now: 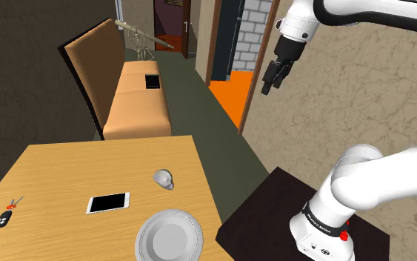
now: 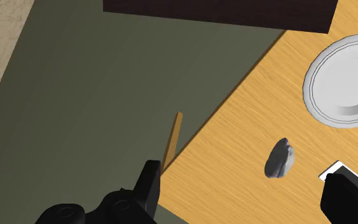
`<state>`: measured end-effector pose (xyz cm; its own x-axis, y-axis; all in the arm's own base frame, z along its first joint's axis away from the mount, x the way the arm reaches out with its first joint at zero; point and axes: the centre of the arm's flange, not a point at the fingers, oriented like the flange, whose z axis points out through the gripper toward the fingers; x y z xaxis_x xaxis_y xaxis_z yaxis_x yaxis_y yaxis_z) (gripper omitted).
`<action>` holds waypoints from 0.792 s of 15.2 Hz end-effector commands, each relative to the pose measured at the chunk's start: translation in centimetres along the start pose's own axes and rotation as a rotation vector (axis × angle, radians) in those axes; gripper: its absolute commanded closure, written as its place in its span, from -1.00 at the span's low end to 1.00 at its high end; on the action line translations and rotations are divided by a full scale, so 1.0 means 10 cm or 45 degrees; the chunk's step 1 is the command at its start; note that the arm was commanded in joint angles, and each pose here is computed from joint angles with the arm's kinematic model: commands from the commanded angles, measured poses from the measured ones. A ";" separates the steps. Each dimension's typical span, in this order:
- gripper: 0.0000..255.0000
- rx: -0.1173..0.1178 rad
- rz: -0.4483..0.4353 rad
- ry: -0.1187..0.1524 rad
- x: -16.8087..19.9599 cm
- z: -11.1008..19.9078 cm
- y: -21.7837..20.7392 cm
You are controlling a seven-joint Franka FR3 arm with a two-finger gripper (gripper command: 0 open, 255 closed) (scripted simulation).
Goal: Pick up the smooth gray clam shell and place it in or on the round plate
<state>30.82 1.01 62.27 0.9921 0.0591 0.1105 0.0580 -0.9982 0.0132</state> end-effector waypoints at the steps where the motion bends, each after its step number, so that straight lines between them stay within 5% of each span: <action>1: -1.00 0.000 0.000 0.000 0.00 0.00 0.00; 12: -1.00 -0.002 -0.047 -0.055 0.68 1.18 -0.58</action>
<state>37.72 6.56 52.14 0.9933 0.0922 0.0692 0.0912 -0.9957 0.0178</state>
